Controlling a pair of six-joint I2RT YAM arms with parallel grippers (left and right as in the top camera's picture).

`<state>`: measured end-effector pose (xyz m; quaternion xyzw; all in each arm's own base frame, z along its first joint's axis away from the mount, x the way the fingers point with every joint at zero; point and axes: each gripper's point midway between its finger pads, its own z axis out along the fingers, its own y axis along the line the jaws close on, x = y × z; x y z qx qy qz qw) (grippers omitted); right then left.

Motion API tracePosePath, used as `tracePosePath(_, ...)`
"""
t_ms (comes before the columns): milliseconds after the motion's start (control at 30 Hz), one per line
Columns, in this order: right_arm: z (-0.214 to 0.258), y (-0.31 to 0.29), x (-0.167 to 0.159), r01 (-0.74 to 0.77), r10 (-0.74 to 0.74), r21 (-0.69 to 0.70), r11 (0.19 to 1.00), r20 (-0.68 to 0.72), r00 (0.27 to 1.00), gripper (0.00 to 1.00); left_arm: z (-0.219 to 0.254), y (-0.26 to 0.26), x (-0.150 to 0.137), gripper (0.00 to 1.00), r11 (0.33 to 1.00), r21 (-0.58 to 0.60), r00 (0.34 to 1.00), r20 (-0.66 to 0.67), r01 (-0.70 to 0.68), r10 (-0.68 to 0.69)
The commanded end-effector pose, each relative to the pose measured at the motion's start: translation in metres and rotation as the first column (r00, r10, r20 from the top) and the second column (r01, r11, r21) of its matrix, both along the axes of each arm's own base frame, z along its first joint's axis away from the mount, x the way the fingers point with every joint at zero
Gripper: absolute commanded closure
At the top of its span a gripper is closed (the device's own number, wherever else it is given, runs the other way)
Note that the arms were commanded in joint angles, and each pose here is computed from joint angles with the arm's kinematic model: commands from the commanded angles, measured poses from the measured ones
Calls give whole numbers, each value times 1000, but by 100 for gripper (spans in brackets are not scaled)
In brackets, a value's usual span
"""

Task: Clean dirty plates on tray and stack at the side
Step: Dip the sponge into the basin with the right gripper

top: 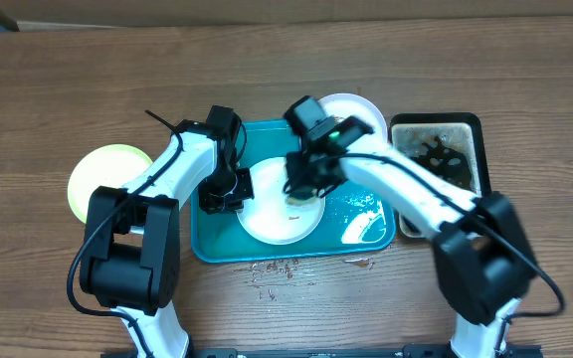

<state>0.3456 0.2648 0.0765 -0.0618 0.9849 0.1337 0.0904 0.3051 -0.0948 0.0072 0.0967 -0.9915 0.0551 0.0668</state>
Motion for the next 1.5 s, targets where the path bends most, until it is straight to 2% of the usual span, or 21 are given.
tracePosePath(0,34,-41,34,38,-31,-49,998,132,991,96,-2,2,0,96,1000,19,1000,3,0,0)
tracePosePath(133,37,-105,52,108,-73,-197,974,175,982,96,-2,2,0,96,1000,19,1000,3,0,0)
tracePosePath(267,44,-185,68,283,-178,-425,860,269,946,96,-2,2,0,96,1000,19,1000,3,0,0)
tracePosePath(367,55,-229,79,401,-226,-521,753,367,902,96,-2,2,0,96,1000,19,1000,3,0,0)
tracePosePath(467,58,-254,84,504,-284,-536,677,442,851,96,-2,2,0,96,1000,19,1000,3,0,0)
tracePosePath(567,47,-265,83,537,-316,-529,657,454,833,96,-2,2,0,95,1000,19,1000,3,0,0)
tracePosePath(833,-7,-288,55,673,-478,-481,561,476,738,96,-1,3,-3,96,1000,22,1000,-7,0,0)
tracePosePath(933,-32,-285,40,689,-525,-456,564,446,725,96,-1,3,-3,96,1000,22,1000,-8,1,0)
tracePosePath(1100,-61,-275,26,666,-546,-425,613,381,746,96,-1,3,-4,96,1000,23,1000,-12,1,0)
tracePosePath(1367,-33,-272,43,678,-538,-391,622,416,733,96,-1,3,-5,96,1000,23,1000,-16,1,0)
tracePosePath(1467,-12,-267,53,633,-486,-390,668,415,769,96,-1,4,-5,96,1000,24,1000,-17,1,0)
